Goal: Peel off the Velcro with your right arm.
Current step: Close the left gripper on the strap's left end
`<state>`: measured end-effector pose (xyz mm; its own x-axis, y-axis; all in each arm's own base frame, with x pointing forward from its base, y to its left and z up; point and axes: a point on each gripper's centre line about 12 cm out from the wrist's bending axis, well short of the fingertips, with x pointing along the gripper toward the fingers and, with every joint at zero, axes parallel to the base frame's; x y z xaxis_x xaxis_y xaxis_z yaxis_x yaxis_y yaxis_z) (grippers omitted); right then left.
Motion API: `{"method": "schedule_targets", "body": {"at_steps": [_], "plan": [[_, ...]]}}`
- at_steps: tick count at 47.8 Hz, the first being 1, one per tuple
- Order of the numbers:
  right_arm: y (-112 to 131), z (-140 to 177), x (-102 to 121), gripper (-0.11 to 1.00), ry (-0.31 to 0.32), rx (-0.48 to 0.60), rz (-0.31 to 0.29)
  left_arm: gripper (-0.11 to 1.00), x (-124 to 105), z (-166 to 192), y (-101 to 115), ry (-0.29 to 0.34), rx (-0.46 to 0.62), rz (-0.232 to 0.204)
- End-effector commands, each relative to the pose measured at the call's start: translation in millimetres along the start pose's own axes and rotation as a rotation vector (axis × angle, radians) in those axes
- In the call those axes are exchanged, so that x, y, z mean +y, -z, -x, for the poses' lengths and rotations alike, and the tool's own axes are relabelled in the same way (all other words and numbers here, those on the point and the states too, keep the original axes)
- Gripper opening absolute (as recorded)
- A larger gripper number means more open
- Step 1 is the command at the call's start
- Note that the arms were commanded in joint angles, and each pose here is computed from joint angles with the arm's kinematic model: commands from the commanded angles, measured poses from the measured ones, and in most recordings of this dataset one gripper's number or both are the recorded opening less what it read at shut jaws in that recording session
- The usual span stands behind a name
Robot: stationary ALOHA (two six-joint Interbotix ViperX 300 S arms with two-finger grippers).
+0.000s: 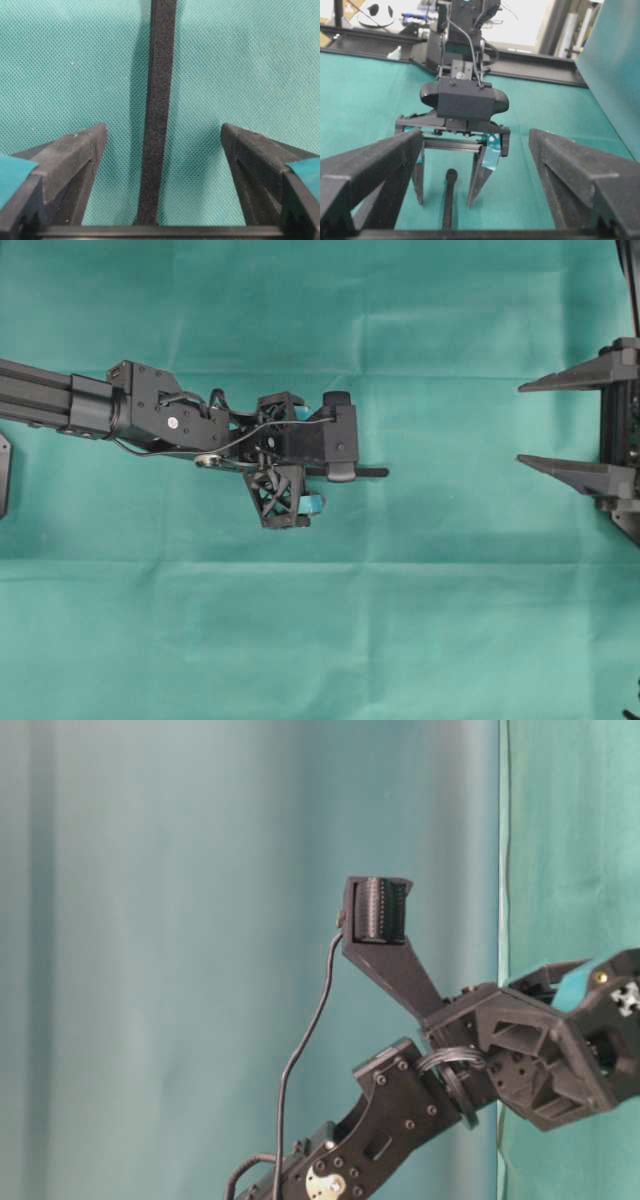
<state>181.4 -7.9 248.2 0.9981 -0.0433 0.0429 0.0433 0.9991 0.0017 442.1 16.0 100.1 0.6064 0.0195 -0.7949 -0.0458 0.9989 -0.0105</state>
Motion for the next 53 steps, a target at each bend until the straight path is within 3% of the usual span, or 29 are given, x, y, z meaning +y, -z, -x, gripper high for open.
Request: {"method": "schedule_targets", "body": {"at_steps": [1,5,7,18,20,37,53], "plan": [[-5.1,-1.3,-0.2,0.82,0.001,-0.018,0.000,0.90,1.2,4.9,-9.5,-0.002,-0.032,0.004],[-5.1,-1.3,-0.2,0.82,0.001,-0.018,0.000,0.86,0.5,4.7,-8.2,0.000,-0.029,0.006],[-5.1,-1.3,-0.2,0.82,0.001,-0.018,0.000,0.80,1.2,5.3,-8.5,-0.001,-0.029,0.008],[-4.5,-1.1,-0.2,0.82,0.001,-0.017,0.000,0.17,0.4,12.9,-13.1,0.000,-0.048,0.003],[-4.7,-1.1,-0.3,0.82,0.001,-0.018,-0.001,0.11,0.4,13.3,-12.5,0.000,-0.044,0.001],[-2.2,-0.5,-0.3,0.82,0.001,-0.012,-0.001,0.10,0.3,32.0,-20.7,0.000,-0.080,0.002],[-2.0,-0.5,0.9,0.82,-0.008,-0.020,0.026,0.10,-8.2,83.8,-47.0,0.015,-0.207,-0.007]]}}
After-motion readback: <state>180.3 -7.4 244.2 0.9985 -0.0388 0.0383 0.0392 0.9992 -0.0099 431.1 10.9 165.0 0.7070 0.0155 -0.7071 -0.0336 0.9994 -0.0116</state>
